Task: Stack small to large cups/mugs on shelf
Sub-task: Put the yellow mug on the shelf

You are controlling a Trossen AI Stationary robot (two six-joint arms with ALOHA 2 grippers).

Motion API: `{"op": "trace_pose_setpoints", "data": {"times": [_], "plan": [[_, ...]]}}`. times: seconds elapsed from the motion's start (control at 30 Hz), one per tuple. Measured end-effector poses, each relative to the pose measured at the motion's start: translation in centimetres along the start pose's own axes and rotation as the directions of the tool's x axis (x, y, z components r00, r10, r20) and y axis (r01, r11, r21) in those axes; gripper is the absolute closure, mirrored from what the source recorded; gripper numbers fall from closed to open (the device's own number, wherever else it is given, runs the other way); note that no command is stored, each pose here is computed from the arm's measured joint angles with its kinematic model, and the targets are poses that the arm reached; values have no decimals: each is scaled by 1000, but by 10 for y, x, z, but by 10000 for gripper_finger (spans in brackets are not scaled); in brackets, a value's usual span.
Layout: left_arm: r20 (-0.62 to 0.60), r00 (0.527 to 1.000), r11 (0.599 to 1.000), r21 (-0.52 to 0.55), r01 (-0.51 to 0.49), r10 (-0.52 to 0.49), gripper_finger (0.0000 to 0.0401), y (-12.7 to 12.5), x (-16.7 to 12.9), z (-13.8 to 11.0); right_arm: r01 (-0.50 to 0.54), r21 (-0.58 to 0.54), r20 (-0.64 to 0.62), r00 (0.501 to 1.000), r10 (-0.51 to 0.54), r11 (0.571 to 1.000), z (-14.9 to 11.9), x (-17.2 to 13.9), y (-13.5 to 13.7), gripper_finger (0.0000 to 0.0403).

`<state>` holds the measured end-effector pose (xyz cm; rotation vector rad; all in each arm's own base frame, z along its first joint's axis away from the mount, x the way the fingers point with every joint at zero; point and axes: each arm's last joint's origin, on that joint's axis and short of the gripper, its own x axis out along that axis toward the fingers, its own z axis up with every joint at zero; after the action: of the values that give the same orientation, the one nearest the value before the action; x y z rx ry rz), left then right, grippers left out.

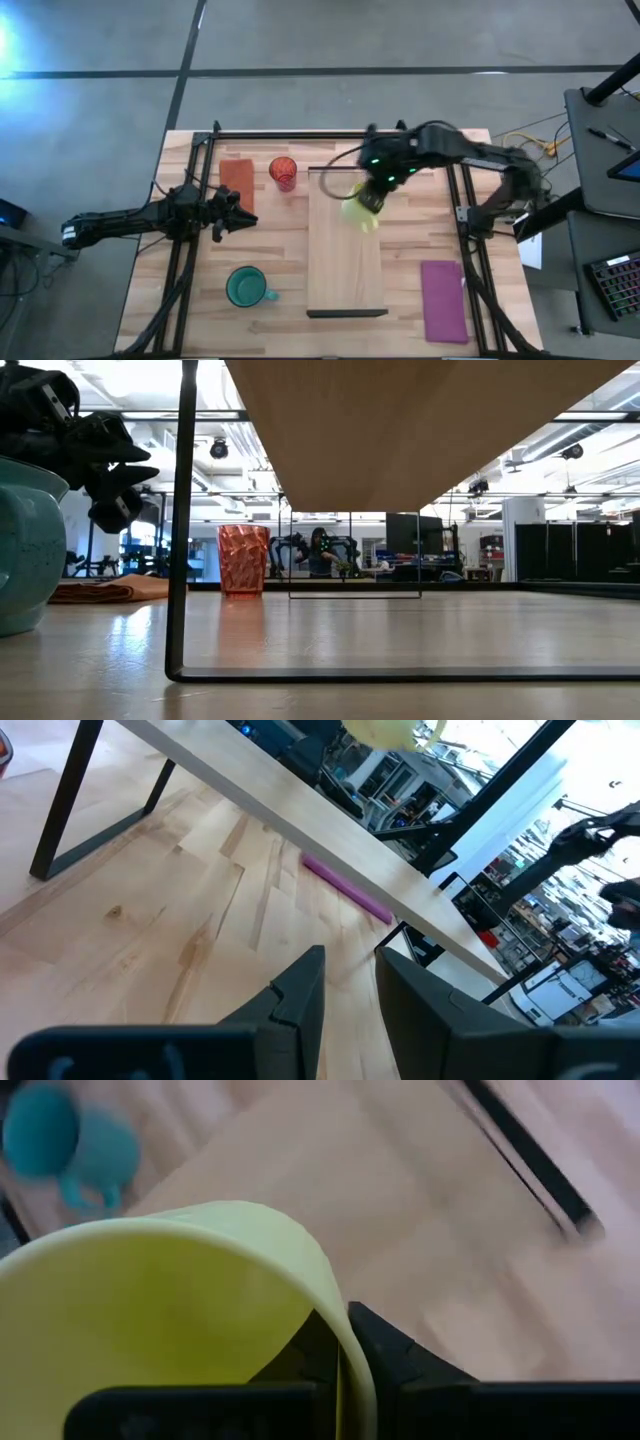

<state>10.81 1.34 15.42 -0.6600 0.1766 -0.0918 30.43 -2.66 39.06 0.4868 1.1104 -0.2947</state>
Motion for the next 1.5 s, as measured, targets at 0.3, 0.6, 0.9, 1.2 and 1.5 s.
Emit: {"op": "trace_pose_setpoints", "data": {"times": [0.3, 0.6, 0.9, 1.2, 1.5], "plan": [[0, 1000, 1000, 0, -1, 1, 322, 0, 0, 0, 120, -471, 6, 991, -133, 874, 51, 19, 14, 390], [0, 1000, 1000, 0, 0, 0, 322, 0, 0, 0, 72, -225, -92, 991, -94, 972, 81, 42, -19, 390], [0, 1000, 1000, 0, 0, 0, 322, 0, 0, 0, 111, 292, -105, 991, -84, 950, 82, 39, -35, 390], [0, 1000, 1000, 0, 0, 0, 322, 0, 0, 0, 199, 547, -143, 979, -144, 813, 43, 35, 1, 390], [0, 1000, 1000, 0, 0, 0, 322, 0, 0, 0, 318, 644, -173, 947, -273, 696, 8, 41, 9, 390]]}}
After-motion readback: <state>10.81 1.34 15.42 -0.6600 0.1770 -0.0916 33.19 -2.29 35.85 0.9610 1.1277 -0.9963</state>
